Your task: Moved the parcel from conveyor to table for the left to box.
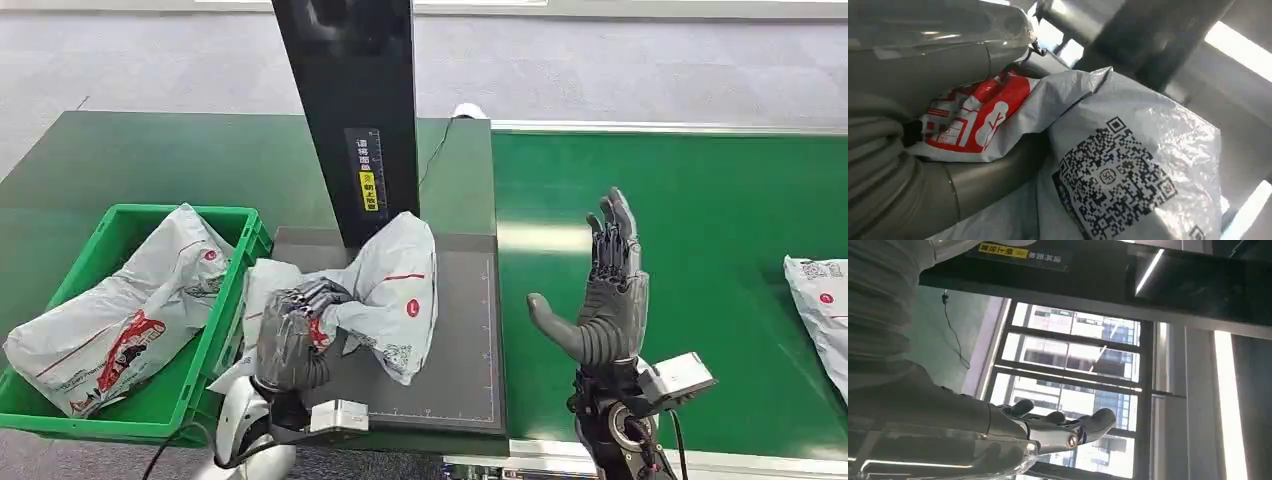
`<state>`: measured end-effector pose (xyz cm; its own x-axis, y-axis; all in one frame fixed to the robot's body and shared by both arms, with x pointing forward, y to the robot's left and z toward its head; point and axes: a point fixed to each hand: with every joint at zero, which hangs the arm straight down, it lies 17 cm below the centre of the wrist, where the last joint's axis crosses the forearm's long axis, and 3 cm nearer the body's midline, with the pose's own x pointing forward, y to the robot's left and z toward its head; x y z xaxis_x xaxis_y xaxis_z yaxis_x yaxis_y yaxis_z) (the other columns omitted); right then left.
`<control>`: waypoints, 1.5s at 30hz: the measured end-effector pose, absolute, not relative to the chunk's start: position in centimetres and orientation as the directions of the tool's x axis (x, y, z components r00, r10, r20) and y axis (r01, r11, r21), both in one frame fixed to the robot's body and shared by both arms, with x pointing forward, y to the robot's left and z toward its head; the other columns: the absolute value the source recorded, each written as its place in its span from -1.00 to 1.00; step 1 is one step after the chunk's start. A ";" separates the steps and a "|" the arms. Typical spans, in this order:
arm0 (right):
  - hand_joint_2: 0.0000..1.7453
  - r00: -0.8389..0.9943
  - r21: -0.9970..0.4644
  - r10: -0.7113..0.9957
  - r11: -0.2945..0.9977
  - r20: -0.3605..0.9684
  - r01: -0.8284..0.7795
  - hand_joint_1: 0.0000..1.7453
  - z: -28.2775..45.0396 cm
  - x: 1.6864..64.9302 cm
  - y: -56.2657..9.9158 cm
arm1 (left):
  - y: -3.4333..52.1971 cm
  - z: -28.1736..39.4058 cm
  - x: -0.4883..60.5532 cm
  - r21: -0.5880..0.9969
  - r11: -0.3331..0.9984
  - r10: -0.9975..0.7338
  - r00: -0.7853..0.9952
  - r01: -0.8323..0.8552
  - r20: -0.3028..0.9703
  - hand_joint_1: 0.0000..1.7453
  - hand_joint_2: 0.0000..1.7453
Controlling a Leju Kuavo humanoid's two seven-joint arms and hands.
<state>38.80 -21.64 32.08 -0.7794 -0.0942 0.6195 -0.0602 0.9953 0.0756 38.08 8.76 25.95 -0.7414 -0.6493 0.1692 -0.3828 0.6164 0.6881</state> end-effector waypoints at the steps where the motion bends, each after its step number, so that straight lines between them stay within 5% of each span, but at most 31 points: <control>1: 1.00 -0.777 0.078 -0.091 0.995 0.622 -0.054 -1.00 31.9 38.8 -21.8 | 9.5 26.3 38.2 0.688 0.594 -0.674 -0.724 -0.416 0.145 1.00 1.00; 15: 1.00 -0.772 0.074 -0.064 0.997 0.632 -0.022 -1.00 31.4 39.1 -23.6 | 27.7 30.5 41.9 0.630 0.284 -0.944 -0.325 -0.723 0.054 1.00 1.00; 23: 1.00 -0.772 0.052 -0.025 0.999 0.636 0.011 -1.00 31.1 39.0 -23.9 | 41.2 27.1 47.7 0.761 0.123 -0.967 0.096 -0.637 0.236 1.00 1.00; 29: 1.00 -0.764 0.040 -0.022 0.999 0.645 0.005 -1.00 31.0 39.2 -23.7 | 49.2 22.6 50.8 0.876 0.072 -0.919 0.310 -0.476 0.244 1.00 1.00; 30: 1.00 -0.763 0.035 -0.022 0.999 0.647 0.001 -1.00 31.0 39.2 -23.6 | 50.2 21.3 51.3 0.901 0.070 -0.910 0.343 -0.427 0.234 0.76 1.00; 31: 1.00 -0.762 0.031 -0.023 1.000 0.647 -0.004 -1.00 31.0 39.3 -23.4 | 50.8 20.4 51.5 0.915 0.070 -0.904 0.363 -0.398 0.227 0.30 1.00; 32: 1.00 -0.764 0.029 -0.024 1.000 0.645 -0.007 -1.00 31.1 39.3 -23.2 | 51.5 19.2 51.6 0.929 0.072 -0.896 0.386 -0.362 0.220 -1.00 1.00; 35: 1.00 -0.765 0.024 -0.027 1.000 0.643 -0.015 -1.00 31.2 39.3 -22.9 | 52.6 17.0 51.6 0.945 0.081 -0.877 0.428 -0.317 0.219 -1.00 1.00; 36: 1.00 -0.766 0.024 -0.027 1.000 0.643 -0.015 -1.00 31.3 39.4 -22.9 | 52.9 16.6 51.4 0.946 0.082 -0.872 0.437 -0.314 0.221 -1.00 -1.00; 45: 1.00 -0.762 0.029 -0.029 0.999 0.647 -0.014 -1.00 31.4 39.6 -22.5 | 52.4 17.3 50.4 0.869 0.188 -0.856 0.358 -0.458 0.374 -1.00 -1.00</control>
